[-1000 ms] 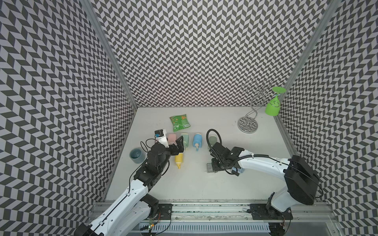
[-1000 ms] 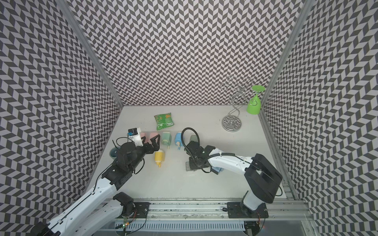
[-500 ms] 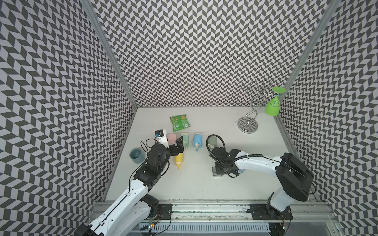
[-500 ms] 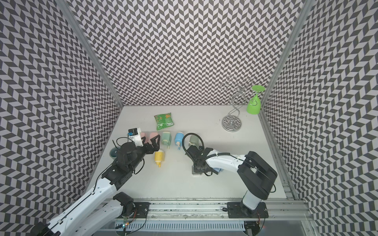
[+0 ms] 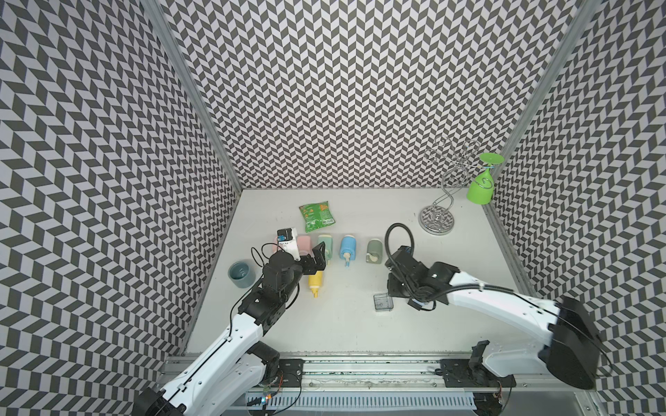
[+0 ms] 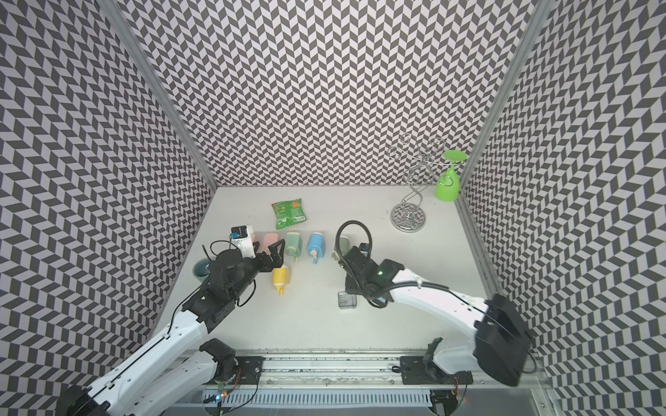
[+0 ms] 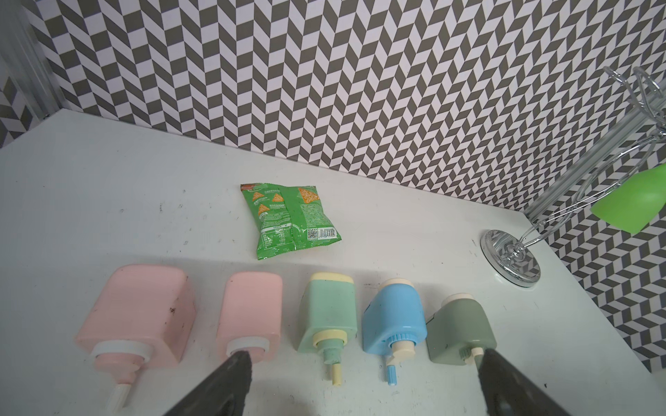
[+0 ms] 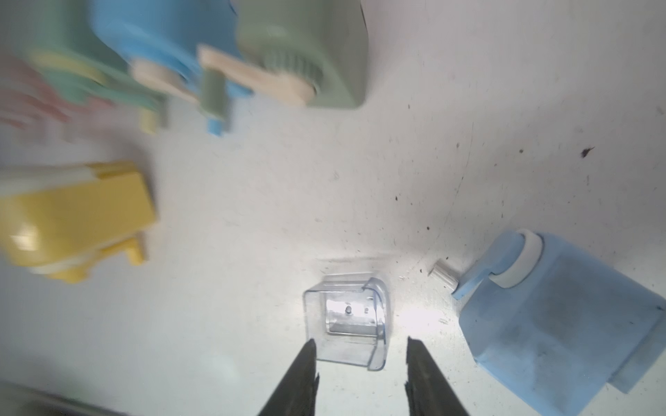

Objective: Put the tray back into the pencil sharpener
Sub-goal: Place the container at the center of the board, then pick up the pencil sharpener from the center of the board.

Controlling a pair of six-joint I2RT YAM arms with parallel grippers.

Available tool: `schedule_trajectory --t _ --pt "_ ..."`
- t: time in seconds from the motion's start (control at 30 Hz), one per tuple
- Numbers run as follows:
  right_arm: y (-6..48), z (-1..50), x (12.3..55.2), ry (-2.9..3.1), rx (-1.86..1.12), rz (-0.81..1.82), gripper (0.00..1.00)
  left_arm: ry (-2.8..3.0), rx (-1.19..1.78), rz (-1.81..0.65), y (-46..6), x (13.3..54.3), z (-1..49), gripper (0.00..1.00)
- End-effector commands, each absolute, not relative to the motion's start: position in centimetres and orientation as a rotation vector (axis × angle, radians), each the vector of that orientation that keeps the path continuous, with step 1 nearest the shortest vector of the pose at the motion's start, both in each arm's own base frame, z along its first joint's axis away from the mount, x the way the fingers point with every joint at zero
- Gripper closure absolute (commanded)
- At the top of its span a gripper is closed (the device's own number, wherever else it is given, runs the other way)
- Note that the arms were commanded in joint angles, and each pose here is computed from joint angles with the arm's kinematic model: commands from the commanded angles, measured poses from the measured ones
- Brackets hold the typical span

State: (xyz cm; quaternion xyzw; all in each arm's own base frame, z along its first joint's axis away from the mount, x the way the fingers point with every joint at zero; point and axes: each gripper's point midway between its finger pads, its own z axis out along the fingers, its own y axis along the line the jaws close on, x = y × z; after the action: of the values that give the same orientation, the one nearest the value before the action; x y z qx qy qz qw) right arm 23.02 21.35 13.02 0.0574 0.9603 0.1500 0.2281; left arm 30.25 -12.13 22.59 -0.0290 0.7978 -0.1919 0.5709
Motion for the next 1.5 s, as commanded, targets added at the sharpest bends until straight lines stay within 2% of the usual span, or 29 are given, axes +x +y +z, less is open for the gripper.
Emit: schedule_trajectory --t 0.0,0.1,0.27,0.53,0.73,1.13,1.3,1.47 --pt "16.9 12.1 22.5 2.632 0.391 0.444 0.44 1.811 -0.048 -0.485 -12.6 30.6 25.3 0.00" --pt "15.1 12.1 21.9 2.601 0.507 0.535 0.25 1.810 -0.032 -0.504 -13.0 30.6 25.4 0.00" --pt "15.1 10.7 20.8 2.657 0.593 0.567 0.08 1.824 -0.029 -0.502 -13.1 30.7 25.0 0.01" --pt "15.4 7.8 20.0 2.761 0.738 0.513 0.06 1.831 -0.032 -0.503 -13.0 30.4 25.1 0.00" --pt "14.9 6.7 20.3 2.777 0.824 0.417 0.09 1.831 -0.030 -0.506 -12.9 30.2 25.0 0.01" --pt "15.3 5.5 21.4 2.809 0.808 0.319 0.28 1.812 -0.037 -0.497 -12.6 30.1 25.8 0.00" --pt "15.1 5.3 21.9 2.814 0.767 0.268 0.32 1.807 -0.055 -0.477 -12.2 30.1 25.9 0.00" --pt "14.8 5.0 21.9 2.821 0.730 0.221 0.43 1.795 -0.038 -0.466 -12.1 30.1 26.1 0.00"
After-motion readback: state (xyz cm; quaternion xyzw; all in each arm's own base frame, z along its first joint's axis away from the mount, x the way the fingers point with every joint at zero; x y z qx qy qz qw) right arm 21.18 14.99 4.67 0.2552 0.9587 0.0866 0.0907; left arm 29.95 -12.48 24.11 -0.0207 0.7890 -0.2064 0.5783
